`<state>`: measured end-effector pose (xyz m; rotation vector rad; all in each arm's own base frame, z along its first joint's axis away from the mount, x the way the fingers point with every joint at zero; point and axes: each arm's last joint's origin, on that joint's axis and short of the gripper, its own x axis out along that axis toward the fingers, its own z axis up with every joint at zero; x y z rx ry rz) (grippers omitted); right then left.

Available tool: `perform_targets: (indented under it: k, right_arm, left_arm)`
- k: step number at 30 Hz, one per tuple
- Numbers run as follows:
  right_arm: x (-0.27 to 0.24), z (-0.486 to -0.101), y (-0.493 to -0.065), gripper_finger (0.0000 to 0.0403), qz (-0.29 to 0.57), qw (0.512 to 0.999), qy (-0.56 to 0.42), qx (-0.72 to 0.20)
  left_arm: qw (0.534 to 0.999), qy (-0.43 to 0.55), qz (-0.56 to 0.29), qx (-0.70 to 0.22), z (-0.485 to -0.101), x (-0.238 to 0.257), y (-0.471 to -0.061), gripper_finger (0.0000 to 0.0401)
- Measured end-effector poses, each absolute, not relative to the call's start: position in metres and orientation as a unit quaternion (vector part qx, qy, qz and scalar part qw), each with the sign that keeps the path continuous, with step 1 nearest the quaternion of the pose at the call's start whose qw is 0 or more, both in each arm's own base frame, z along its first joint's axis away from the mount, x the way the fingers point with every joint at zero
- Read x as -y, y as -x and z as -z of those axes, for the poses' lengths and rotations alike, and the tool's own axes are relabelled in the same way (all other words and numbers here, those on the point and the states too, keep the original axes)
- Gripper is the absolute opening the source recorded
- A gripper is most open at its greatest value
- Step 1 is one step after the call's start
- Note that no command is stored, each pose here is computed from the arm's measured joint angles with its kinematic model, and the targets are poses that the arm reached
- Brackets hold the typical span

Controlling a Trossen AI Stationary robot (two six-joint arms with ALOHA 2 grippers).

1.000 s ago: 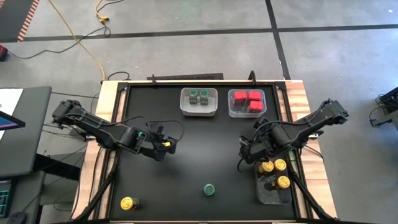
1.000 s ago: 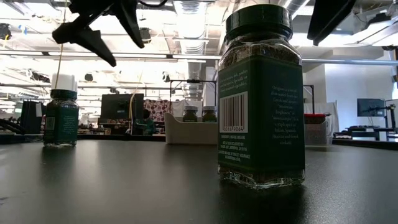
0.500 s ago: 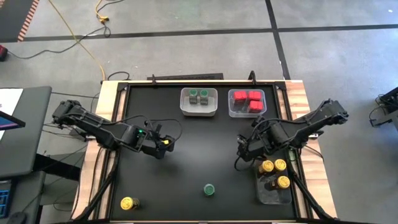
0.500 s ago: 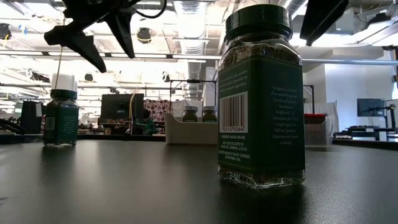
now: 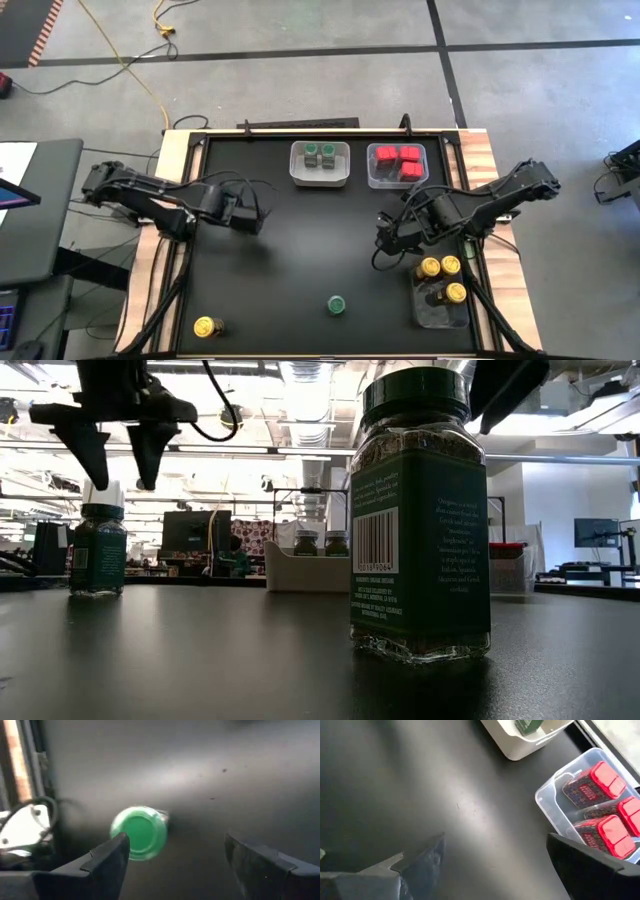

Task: Sort spices by type
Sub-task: Put the top green seasoning bottle into the white bin

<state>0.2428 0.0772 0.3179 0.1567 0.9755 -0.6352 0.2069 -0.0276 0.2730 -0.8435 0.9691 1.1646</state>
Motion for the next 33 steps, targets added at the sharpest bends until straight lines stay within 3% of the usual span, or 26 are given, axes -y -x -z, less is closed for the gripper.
perform_targets:
  k: [17, 26, 33]
  right_arm:
    - [-0.079, -0.319, -0.247, 0.0375, 0.296, 0.842, -0.094, -0.441]
    - [-0.079, -0.319, -0.247, 0.0375, 0.295, 0.842, -0.094, -0.441]
    - [-0.079, -0.319, -0.247, 0.0375, 0.296, 0.842, -0.093, -0.441]
  left_arm:
    - [0.688, 0.288, -0.450, -0.492, -0.282, 0.008, -0.199, 0.0308]
    - [0.692, 0.276, -0.437, -0.504, -0.281, 0.005, -0.199, 0.0364]
    - [0.687, 0.304, -0.413, -0.515, -0.281, 0.008, -0.201, 0.0368]
